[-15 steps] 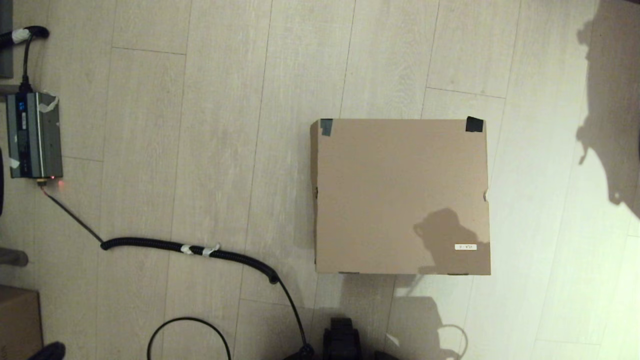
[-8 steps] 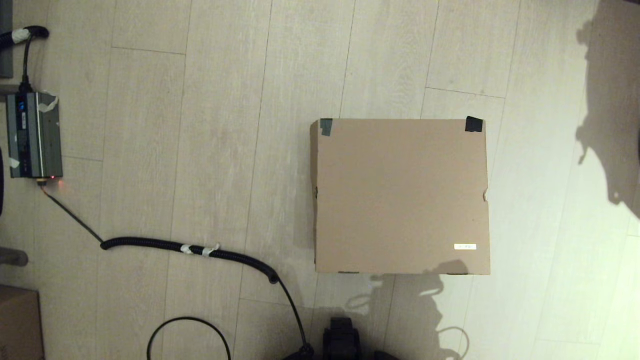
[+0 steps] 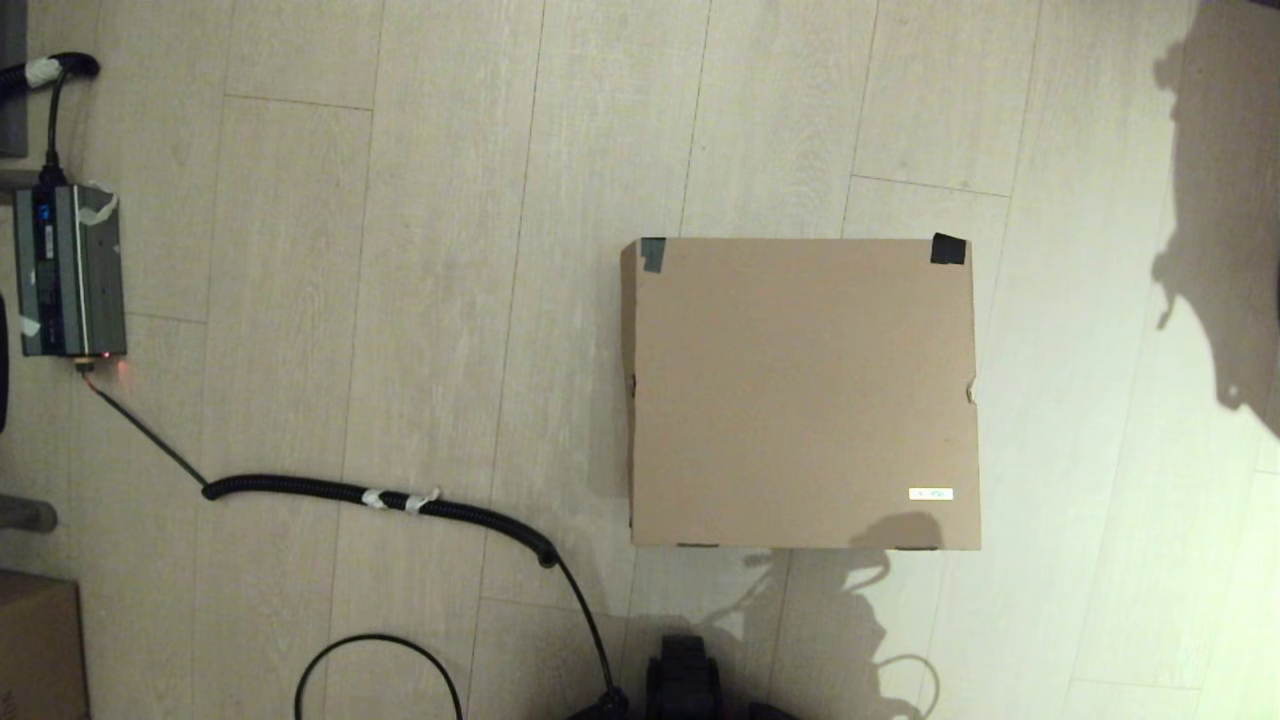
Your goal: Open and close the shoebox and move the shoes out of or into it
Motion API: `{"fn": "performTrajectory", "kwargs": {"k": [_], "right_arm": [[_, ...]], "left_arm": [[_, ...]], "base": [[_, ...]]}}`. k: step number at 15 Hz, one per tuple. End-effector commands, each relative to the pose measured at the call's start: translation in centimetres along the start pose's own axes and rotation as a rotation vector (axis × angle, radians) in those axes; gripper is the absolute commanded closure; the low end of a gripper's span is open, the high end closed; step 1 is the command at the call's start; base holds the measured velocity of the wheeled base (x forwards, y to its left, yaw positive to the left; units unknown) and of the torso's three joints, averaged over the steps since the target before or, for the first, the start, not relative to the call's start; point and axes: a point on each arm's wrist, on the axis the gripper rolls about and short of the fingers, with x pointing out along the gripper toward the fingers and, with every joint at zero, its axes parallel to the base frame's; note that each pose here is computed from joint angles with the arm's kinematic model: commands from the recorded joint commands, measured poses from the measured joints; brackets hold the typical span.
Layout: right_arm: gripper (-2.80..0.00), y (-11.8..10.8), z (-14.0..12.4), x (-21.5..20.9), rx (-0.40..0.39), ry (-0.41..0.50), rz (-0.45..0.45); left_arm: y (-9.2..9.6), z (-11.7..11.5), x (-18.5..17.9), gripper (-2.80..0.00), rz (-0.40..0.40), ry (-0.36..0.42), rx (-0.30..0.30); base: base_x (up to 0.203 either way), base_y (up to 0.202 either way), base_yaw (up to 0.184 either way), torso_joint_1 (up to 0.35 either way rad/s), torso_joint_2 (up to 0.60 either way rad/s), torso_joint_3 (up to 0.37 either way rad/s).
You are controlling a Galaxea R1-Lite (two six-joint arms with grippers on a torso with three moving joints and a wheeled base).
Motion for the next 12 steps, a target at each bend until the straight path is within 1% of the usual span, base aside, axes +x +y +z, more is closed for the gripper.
{"fn": "performTrajectory", "kwargs": {"k": [1,2,3,12], "right_arm": [[0.00,-0.04,0.00,0.05,0.038,0.005,-0.015],[0.00,-0.06,0.03,0.05,0.072,0.002,-0.023],[0.00,-0.07,0.05,0.05,0.086,0.001,-0.028],[0.00,-0.07,0.05,0.05,0.089,0.001,-0.032]], "left_arm": [[-0.01,-0.14,-0.06,0.00,0.005,-0.008,-0.038],[0.02,-0.13,-0.06,0.00,0.015,-0.009,-0.065],[0.03,-0.13,-0.06,0.00,0.019,-0.009,-0.070],[0.02,-0.13,-0.06,0.00,0.020,-0.009,-0.070]], "base": [[0.000,0.000,0.000,0.000,0.00,0.000],[0.000,0.000,0.000,0.000,0.00,0.000],[0.000,0.000,0.000,0.000,0.00,0.000],[0.000,0.000,0.000,0.000,0.00,0.000]]}}
